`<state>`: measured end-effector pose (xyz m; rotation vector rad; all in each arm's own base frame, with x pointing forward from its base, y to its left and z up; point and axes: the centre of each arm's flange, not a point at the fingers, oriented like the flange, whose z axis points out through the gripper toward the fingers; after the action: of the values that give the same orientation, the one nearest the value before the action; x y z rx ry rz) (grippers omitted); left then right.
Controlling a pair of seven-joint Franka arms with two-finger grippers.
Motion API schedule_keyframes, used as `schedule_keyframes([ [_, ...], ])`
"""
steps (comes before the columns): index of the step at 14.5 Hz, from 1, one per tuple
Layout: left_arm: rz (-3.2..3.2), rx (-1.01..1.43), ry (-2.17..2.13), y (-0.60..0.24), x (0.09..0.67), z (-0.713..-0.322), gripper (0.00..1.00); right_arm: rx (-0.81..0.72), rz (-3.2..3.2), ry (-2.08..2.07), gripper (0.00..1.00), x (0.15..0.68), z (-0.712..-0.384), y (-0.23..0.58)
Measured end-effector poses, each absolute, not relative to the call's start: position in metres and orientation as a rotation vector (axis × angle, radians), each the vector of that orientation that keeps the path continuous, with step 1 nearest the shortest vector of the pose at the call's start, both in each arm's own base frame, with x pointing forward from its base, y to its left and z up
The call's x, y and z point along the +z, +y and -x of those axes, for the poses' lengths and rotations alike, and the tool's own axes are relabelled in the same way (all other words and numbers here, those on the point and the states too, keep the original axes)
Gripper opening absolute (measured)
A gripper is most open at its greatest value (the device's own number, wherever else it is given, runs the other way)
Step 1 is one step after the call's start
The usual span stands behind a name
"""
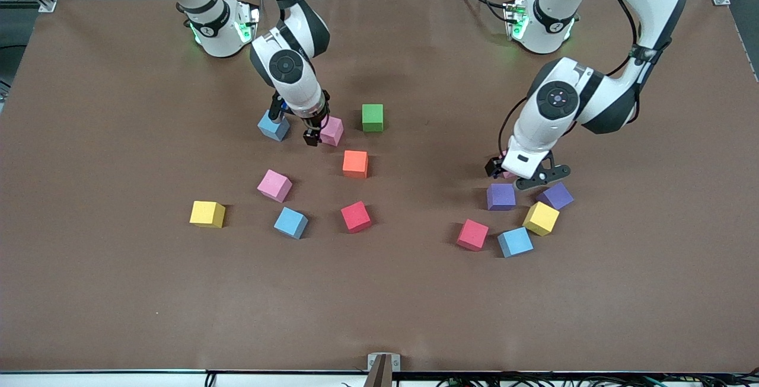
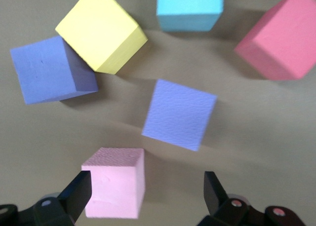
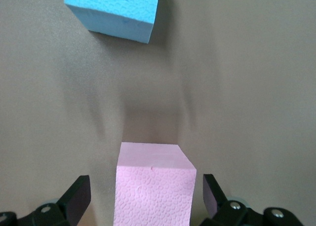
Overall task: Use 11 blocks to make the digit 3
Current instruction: 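Grasp the pink block with the left gripper while the right gripper lifts lilac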
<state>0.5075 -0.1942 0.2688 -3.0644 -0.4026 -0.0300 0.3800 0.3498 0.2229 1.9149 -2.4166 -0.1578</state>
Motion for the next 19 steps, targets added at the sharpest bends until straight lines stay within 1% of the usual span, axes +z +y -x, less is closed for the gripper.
schedule_keyframes([
  [6,3.065,0.001,-0.361,-0.17,0.237,-0.481,1.0,-0.161,-1.954,-2.402,1.0,0.226,-0.372,0.363],
  [11,3.088,-0.022,-0.36,-0.168,0.23,-0.475,1.0,-0.167,-1.965,-2.398,1.0,0.214,-0.364,0.371],
  [13,3.09,-0.037,-0.345,-0.162,0.226,-0.472,1.0,-0.16,-1.964,-2.404,0.98,0.205,-0.365,0.37],
  [15,3.082,-0.046,-0.326,-0.153,0.222,-0.471,1.0,-0.155,-1.989,-2.389,0.76,0.2,-0.366,0.37],
  [17,3.091,-0.052,-0.325,-0.15,0.218,-0.47,1.0,-0.156,-2.065,-2.337,0.58,0.201,-0.367,0.371],
  [19,3.104,-0.048,-0.326,-0.151,0.214,-0.469,1.0,-0.157,-2.101,-2.307,0.58,0.201,-0.367,0.371],
])
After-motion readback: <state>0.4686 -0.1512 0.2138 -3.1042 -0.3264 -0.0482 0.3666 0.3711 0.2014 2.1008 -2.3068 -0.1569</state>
